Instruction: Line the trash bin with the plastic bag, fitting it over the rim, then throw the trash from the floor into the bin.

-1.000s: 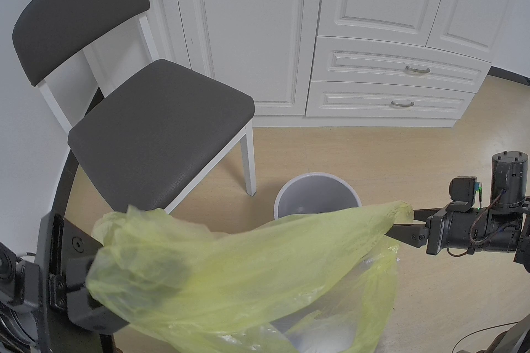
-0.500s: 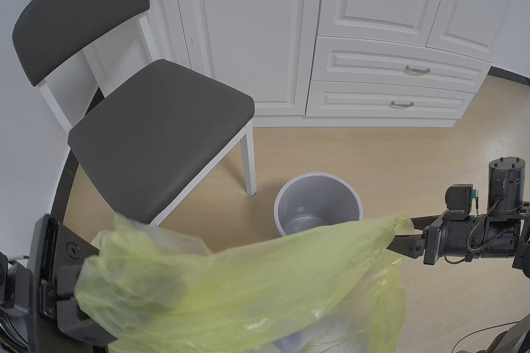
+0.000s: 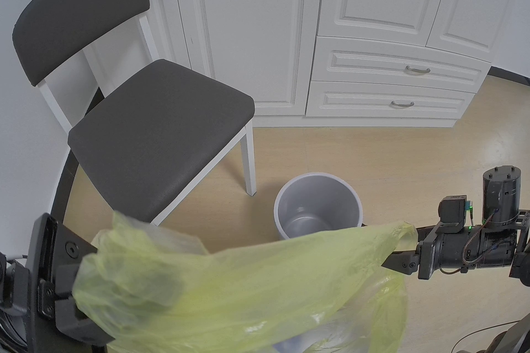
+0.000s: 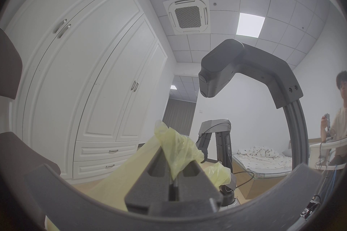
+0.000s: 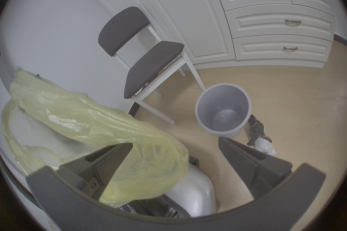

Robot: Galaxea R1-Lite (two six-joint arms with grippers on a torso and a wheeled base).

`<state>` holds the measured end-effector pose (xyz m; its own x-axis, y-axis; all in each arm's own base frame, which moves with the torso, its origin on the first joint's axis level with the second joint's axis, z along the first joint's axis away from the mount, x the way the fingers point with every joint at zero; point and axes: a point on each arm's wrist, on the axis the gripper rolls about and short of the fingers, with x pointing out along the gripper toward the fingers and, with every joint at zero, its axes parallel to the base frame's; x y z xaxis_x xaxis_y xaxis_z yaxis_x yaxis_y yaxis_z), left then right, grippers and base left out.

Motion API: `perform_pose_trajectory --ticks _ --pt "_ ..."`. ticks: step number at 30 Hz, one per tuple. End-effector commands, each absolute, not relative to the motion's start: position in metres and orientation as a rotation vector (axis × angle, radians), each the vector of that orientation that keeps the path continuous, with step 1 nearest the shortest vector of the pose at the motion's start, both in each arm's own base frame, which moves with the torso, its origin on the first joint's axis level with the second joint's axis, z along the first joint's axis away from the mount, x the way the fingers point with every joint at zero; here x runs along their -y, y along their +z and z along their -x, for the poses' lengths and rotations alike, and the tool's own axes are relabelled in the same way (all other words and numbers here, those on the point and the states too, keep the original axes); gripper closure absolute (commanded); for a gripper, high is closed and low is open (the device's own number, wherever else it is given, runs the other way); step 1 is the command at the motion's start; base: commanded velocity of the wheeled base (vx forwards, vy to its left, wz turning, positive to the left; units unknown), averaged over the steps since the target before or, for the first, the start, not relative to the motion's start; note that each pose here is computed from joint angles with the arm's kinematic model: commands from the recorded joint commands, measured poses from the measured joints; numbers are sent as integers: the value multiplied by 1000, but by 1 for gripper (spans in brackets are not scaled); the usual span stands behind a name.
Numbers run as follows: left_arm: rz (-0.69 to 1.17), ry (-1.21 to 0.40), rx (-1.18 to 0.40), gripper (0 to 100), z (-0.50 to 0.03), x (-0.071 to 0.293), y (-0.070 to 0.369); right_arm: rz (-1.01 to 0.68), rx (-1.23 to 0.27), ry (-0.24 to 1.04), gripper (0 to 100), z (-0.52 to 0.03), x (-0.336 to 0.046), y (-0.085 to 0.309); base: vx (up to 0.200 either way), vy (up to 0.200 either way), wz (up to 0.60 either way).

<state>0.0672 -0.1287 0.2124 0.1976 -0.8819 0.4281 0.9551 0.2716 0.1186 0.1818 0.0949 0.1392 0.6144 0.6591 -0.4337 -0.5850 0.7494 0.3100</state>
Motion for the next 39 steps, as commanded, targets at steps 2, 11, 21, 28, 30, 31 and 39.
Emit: perform_pose_trajectory --ticks 2,11,21,28,30,31,39 --pt "188 -1296 457 100 -68 129 212 -130 -564 725 100 -181 -96 137 0 0 0" --pt "170 -1268 427 100 -73 129 207 -141 -515 719 100 -178 -92 147 0 0 0" --pt "194 -1219 275 100 -93 139 192 -139 -426 709 100 -170 -85 163 0 0 0" --pt "150 -1161 172 100 -113 150 173 -136 -368 653 100 -164 -79 180 0 0 0" --pt "143 -1138 150 100 -119 152 169 -132 -385 637 100 -165 -79 180 0 0 0" --pt "134 -1112 128 100 -127 153 164 -132 -398 624 100 -166 -79 183 0 0 0" --pt "108 -1005 58 100 -157 158 149 -129 -394 576 100 -168 -79 189 0 0 0"
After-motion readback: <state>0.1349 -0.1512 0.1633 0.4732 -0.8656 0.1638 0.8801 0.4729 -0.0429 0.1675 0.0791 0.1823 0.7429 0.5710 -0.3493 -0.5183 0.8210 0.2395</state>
